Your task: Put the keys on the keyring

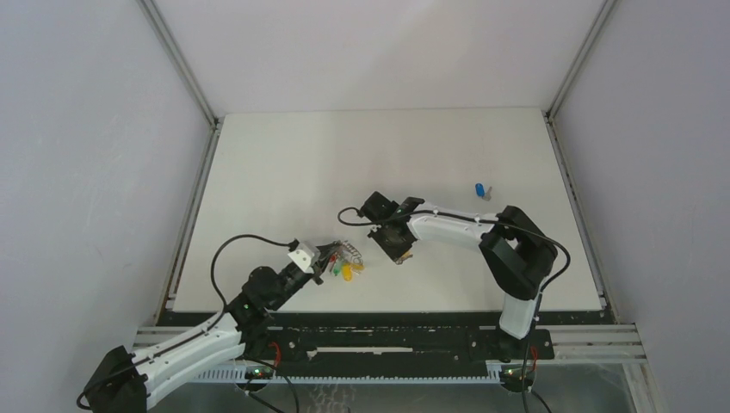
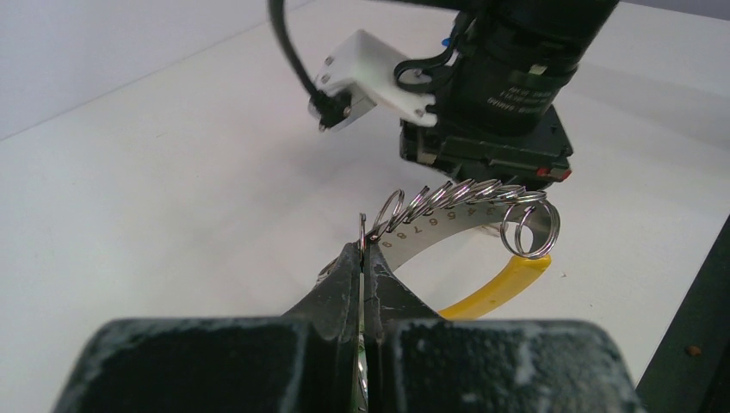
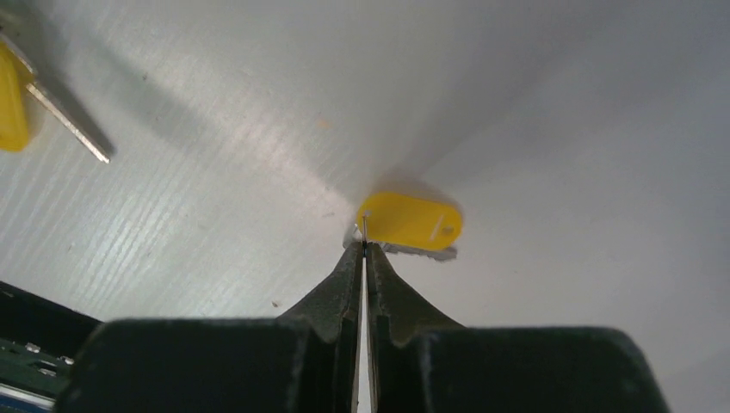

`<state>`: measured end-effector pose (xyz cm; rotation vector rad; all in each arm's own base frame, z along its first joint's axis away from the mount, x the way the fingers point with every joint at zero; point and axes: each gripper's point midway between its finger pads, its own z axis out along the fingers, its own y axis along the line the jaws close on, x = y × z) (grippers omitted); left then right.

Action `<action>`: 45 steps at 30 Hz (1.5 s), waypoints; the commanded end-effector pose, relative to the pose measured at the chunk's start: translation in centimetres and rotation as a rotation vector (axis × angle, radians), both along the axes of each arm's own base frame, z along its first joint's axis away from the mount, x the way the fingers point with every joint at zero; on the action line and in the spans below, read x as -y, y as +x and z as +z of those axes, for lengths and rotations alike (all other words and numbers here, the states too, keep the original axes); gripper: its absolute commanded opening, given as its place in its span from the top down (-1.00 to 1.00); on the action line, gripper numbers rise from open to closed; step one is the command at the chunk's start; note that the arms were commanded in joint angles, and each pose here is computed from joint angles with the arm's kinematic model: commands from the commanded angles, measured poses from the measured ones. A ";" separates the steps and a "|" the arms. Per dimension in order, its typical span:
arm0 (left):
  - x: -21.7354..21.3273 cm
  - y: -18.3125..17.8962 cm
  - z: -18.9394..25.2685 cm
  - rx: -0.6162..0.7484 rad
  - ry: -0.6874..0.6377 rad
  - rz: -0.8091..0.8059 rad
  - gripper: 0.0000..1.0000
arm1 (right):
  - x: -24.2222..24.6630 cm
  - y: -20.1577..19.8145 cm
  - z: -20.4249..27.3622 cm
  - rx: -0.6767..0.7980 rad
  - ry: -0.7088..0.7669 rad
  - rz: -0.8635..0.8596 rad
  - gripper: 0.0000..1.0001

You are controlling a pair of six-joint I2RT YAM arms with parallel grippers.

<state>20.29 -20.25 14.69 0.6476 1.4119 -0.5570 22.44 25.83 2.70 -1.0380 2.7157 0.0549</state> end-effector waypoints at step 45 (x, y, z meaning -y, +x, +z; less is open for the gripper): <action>-0.6 -0.3 4.6 0.126 -0.107 0.011 0.99 | 3.4 -6.5 6.2 0.403 0.506 -0.062 1.00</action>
